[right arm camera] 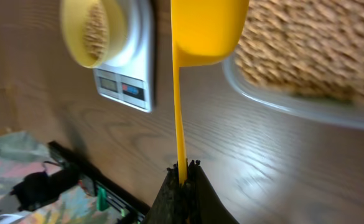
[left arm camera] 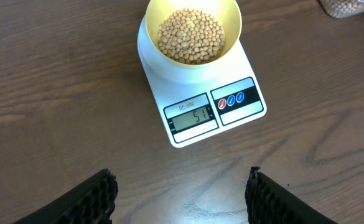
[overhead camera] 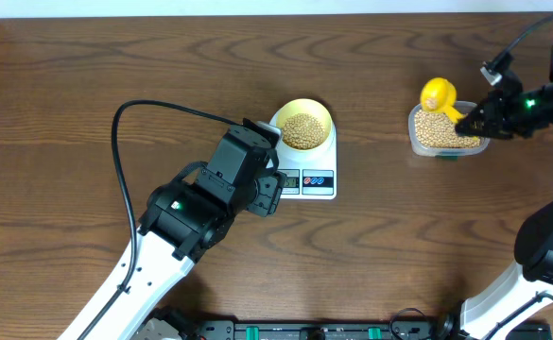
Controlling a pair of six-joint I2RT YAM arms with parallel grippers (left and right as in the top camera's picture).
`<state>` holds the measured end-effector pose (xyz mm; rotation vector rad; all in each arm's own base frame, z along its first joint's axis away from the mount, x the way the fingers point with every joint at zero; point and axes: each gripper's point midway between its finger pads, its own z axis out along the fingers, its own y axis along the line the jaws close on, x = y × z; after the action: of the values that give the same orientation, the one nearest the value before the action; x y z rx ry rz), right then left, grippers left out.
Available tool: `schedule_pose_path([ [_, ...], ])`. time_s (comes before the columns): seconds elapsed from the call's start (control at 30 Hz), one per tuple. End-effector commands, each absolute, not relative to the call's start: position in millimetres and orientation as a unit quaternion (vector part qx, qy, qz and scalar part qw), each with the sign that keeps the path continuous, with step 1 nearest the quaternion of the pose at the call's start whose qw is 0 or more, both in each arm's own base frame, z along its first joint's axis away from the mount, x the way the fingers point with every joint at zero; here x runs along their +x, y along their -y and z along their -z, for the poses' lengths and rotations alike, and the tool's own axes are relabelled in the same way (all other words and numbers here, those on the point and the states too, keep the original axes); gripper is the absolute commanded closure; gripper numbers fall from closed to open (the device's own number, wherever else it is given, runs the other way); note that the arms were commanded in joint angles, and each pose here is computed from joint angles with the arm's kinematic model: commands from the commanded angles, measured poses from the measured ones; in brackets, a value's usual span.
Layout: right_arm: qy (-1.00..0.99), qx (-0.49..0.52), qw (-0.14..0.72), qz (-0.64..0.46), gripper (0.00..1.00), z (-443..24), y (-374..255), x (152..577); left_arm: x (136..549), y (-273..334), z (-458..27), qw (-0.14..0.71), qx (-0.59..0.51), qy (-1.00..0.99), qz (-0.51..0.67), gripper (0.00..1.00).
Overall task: Scoop item into bowl and weigh 50g on scale
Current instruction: 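Carry the scoop with the right gripper back over the soybean tub, then tip the scoop to empty soybeans back into the tub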
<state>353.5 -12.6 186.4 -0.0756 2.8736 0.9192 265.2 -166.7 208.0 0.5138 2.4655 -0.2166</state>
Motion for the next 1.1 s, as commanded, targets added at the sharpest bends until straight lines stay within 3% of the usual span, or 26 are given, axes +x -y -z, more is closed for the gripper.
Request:
schedule_pose_path([
  [0.0,-0.963,-0.024,0.055,-0.261,0.99,-184,31,344,269,166,-220,0.317,0.186,-0.926,0.084,0.31],
  [0.5,-0.983,-0.004,0.07,-0.171,0.99,-171,60,361,269,166,-220,0.317,0.186,-0.926,0.084,0.31],
  [1.07,-0.994,-0.027,0.055,-0.085,0.99,-163,47,371,269,166,-220,0.317,0.186,-0.926,0.084,0.31],
])
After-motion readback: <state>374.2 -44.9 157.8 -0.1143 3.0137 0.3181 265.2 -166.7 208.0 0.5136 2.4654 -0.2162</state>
